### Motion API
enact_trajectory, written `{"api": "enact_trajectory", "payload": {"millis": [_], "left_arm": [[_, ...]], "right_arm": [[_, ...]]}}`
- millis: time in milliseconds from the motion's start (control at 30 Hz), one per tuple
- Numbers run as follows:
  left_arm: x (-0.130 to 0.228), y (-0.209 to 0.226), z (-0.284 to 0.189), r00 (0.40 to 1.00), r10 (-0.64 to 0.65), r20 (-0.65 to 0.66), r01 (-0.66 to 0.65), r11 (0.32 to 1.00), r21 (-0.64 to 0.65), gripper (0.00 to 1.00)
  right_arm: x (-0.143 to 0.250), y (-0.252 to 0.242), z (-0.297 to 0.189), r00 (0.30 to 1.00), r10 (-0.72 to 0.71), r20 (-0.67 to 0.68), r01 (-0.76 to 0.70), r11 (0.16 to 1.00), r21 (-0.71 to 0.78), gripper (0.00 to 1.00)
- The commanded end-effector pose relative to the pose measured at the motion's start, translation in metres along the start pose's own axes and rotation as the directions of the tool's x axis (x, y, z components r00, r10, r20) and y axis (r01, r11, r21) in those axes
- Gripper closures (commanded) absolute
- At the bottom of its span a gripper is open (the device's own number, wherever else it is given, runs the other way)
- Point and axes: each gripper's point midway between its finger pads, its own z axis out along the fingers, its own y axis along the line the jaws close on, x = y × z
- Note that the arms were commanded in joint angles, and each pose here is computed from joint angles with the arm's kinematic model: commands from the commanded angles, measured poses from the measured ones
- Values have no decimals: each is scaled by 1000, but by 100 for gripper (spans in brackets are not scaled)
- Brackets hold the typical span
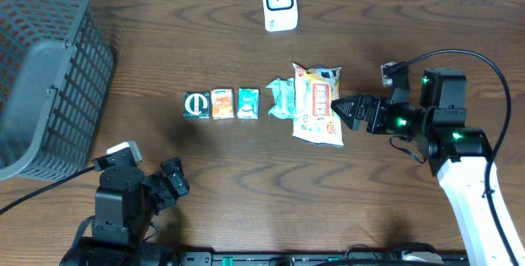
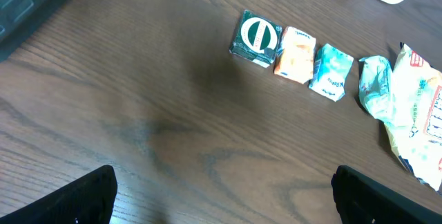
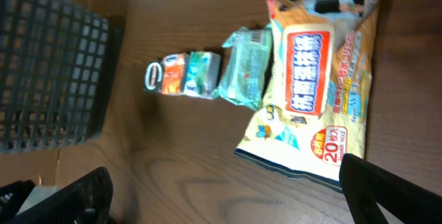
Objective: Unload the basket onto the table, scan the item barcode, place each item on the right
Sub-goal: 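Move the right gripper over the snack packet toward the green wet-wipe packet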
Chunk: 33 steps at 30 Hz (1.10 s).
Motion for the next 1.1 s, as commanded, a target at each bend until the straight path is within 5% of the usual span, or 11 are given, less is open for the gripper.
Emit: {"api": "enact_trajectory", "payload": {"millis": [0, 567, 1067], "left_arm": [[-1, 0, -1, 1000, -3, 9, 3, 1000, 1, 3], [-1, 0, -1, 1000, -3, 9, 3, 1000, 1, 2], [-1, 0, -1, 1000, -3, 9, 3, 1000, 1, 3]], "right_arm": [[-4, 0, 3, 1000, 27, -4, -27, 1000, 6, 1], [-13, 47, 38, 985, -168, -26, 170, 978, 121, 2], [-6, 10, 89, 908, -51, -415, 201, 924, 325, 1]]}}
